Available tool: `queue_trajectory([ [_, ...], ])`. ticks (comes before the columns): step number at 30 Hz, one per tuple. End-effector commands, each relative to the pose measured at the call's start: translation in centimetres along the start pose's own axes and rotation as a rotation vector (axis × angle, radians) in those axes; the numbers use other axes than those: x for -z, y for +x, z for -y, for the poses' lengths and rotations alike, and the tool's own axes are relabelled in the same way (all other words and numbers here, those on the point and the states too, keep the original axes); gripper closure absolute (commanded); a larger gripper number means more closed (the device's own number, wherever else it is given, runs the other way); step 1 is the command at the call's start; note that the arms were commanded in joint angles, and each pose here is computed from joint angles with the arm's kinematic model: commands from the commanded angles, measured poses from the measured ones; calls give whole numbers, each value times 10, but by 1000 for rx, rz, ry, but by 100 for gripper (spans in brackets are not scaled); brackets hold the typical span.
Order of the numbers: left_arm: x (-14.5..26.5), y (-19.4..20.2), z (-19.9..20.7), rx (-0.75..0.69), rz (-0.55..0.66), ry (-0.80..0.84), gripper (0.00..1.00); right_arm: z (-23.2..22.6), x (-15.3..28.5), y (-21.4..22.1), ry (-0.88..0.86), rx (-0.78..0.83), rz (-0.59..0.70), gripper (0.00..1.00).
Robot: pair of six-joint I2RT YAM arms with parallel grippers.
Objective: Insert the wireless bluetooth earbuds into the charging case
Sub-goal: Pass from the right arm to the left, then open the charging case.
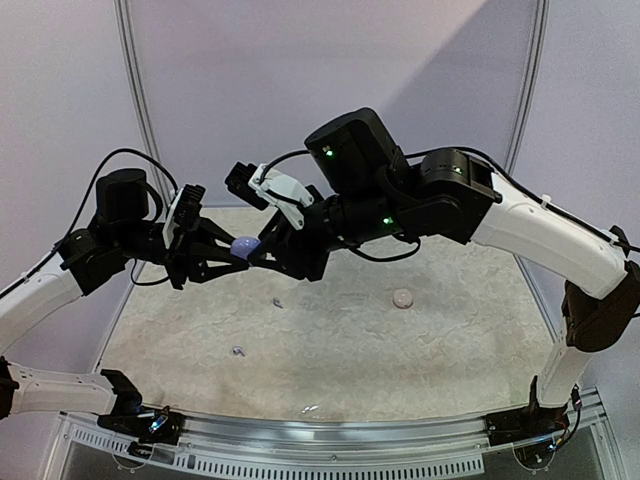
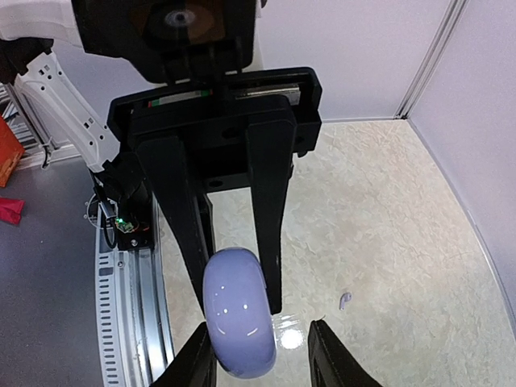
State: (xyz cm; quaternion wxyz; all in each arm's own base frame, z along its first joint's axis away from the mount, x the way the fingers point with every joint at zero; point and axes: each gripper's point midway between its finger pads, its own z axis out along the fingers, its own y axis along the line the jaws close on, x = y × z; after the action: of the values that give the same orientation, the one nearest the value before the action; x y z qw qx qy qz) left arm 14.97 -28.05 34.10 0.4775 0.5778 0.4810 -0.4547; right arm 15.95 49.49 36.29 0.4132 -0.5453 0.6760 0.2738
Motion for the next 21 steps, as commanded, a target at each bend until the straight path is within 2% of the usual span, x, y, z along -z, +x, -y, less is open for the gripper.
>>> queue_trajectory([
  [1, 2, -1, 21, -60, 7, 78, 100, 47, 7, -4, 164, -87, 32, 60],
  [14, 2, 4, 23, -68, -16, 76, 100, 61, 25, -13, 203, -162, 83, 59],
  [21, 2, 0, 13, 24, 10, 29, 100, 49, 22, -8, 135, -167, 68, 55],
])
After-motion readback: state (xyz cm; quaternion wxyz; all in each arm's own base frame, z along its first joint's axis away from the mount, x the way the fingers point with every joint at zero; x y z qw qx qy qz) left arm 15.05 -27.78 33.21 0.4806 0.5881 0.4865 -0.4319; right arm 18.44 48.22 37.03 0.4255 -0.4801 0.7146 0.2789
